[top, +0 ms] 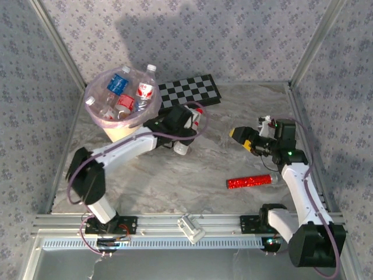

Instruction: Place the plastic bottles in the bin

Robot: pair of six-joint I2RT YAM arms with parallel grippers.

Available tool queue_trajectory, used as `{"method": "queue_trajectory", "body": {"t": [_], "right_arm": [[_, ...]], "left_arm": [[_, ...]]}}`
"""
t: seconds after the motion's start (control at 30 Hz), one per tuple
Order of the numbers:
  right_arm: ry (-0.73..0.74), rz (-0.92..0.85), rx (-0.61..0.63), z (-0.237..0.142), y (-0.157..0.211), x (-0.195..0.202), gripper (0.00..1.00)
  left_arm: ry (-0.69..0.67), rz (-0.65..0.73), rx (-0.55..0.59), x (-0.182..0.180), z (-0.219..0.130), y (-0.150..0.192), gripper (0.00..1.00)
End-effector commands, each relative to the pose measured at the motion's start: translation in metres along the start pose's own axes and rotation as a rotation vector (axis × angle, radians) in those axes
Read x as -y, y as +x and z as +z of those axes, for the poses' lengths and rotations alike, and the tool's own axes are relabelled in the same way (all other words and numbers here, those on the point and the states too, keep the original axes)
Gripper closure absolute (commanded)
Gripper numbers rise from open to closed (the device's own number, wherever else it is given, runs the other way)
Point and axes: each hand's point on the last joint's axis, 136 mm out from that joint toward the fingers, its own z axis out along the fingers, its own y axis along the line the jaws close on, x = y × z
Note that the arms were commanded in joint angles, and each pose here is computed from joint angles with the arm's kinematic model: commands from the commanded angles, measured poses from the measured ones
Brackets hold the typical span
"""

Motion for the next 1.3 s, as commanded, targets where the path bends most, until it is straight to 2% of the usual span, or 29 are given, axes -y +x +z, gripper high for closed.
{"method": "queue_trajectory", "body": {"t": [0.0,0.17,0.23,0.33,0.47,0.53,0.63,0.77,0.8,0.87,0.9,0.97,1.03,1.13,1.17,1.27], "right_arm": [[-0.096,-0.117,0.016,0.002,-0.01,-0.036,0.06],[-0.201,-0.248,-0.003,0.01,-0.011,-0.077,0.04],[-0.219,-0.3,-0.018,0.014,-0.011,-0.091,0.04],[-0.206,-0.343,-0.032,0.025,-0.018,-0.102,0.09],[-0.157,-0.373,-0.054,0.043,-0.024,-0.103,0.18],[-0.136,-0.381,-0.069,0.05,-0.022,-0.101,0.19],[-0.178,-0.385,-0.088,0.051,-0.012,-0.1,0.19],[-0.279,-0.443,-0.136,0.045,0.016,-0.099,0.17],[-0.314,-0.473,-0.151,0.044,0.024,-0.099,0.19],[-0.385,-0.529,-0.184,0.043,0.035,-0.102,0.36],[-0.433,-0.542,-0.218,0.043,0.041,-0.105,0.38],[-0.528,-0.565,-0.273,0.041,0.05,-0.116,0.34],[-0.573,-0.602,-0.295,0.04,0.057,-0.126,0.22],[-0.562,-0.669,-0.295,0.044,0.061,-0.135,0.03],[-0.544,-0.686,-0.289,0.047,0.06,-0.135,0.0],[-0.541,-0.691,-0.286,0.055,0.054,-0.14,0.0]], "left_arm": [[0.208,-0.069,0.236,0.03,-0.023,-0.034,0.59],[0.345,-0.1,0.439,0.043,-0.048,-0.04,0.57],[0.373,-0.103,0.473,0.046,-0.054,-0.04,0.57],[0.416,-0.1,0.512,0.052,-0.063,-0.041,0.57],[0.452,-0.117,0.571,0.056,-0.077,-0.046,0.57],[0.425,-0.142,0.597,0.049,-0.082,-0.049,0.58],[0.387,-0.215,0.642,0.034,-0.092,-0.058,0.6],[0.402,-0.434,0.638,0.004,-0.098,-0.071,0.63],[0.435,-0.483,0.63,0.001,-0.099,-0.074,0.63],[0.509,-0.528,0.625,0.004,-0.102,-0.079,0.63],[0.541,-0.534,0.625,0.008,-0.104,-0.081,0.62],[0.593,-0.533,0.645,0.015,-0.111,-0.085,0.62],[0.616,-0.527,0.685,0.016,-0.12,-0.087,0.62],[0.647,-0.509,0.718,0.02,-0.129,-0.088,0.62],[0.661,-0.501,0.722,0.023,-0.131,-0.088,0.62],[0.703,-0.481,0.744,0.033,-0.138,-0.089,0.62]]}}
